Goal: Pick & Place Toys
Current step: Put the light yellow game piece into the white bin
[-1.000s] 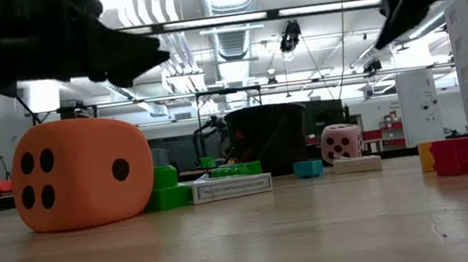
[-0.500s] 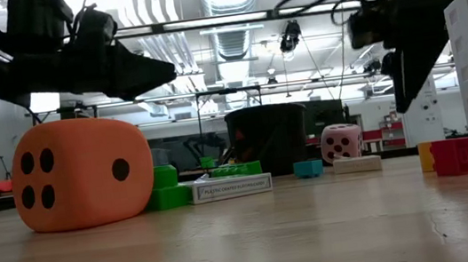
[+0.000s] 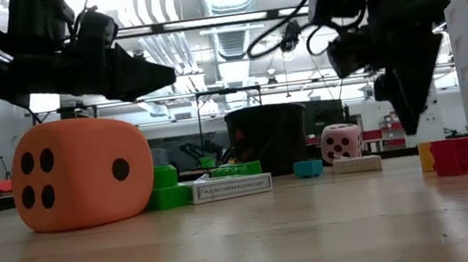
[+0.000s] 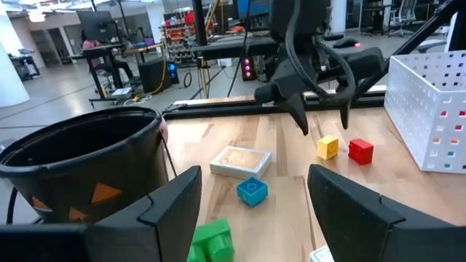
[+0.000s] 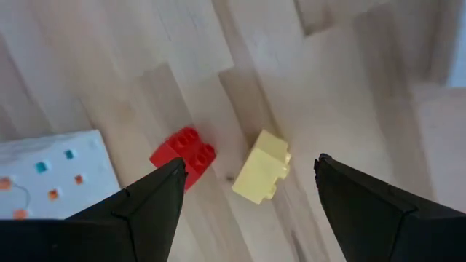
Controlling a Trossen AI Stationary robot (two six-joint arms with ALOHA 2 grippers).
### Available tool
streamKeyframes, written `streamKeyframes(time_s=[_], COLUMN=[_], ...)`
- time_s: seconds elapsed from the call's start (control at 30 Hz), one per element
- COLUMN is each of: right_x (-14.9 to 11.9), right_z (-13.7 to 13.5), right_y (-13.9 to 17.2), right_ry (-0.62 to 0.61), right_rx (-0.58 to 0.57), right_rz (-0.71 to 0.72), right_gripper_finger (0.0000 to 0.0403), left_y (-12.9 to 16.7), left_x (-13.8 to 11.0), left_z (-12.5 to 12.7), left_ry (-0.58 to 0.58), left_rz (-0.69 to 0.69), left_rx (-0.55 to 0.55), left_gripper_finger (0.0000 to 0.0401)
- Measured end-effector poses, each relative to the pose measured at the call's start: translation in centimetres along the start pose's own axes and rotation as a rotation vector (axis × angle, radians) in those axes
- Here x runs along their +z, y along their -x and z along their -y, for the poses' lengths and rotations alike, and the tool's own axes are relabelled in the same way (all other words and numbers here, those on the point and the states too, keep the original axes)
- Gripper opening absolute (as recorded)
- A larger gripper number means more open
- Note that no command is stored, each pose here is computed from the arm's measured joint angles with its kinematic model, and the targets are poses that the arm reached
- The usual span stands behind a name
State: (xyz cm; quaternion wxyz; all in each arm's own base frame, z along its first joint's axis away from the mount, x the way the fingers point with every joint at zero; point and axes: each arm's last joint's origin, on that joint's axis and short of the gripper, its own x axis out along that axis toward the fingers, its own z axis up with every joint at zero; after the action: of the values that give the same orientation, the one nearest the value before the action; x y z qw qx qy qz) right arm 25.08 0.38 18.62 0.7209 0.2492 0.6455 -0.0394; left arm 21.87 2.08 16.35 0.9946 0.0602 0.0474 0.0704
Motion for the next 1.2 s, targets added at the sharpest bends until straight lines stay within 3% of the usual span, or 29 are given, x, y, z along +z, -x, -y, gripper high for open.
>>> streamKeyframes(time_s=[0.47, 0.97, 1.2], right_x=[0.2, 0.1, -0.3], right_z=[-0.2, 0.0, -0.5], right_y=[-2.6, -3.6, -2.5], right_ry=[0.001, 0.004, 0.054], right_rx=[-0.044, -0.071, -0.109], right_rz=[-0.103, -0.150, -0.094], right_gripper_finger=[0.0288, 0.0088, 0.0086], left_y=[0.0, 0.0, 0.0], left_x=[-0.2, -0.2, -0.3], left_z=[0.0, 0.0, 0.0], left_ry=[0.024, 0.023, 0.023], left_rz=[-0.024, -0.025, -0.025], left_rx=[-0.003, -0.002, -0.002], left_gripper_finger=[0.0253, 0.0253, 0.0253])
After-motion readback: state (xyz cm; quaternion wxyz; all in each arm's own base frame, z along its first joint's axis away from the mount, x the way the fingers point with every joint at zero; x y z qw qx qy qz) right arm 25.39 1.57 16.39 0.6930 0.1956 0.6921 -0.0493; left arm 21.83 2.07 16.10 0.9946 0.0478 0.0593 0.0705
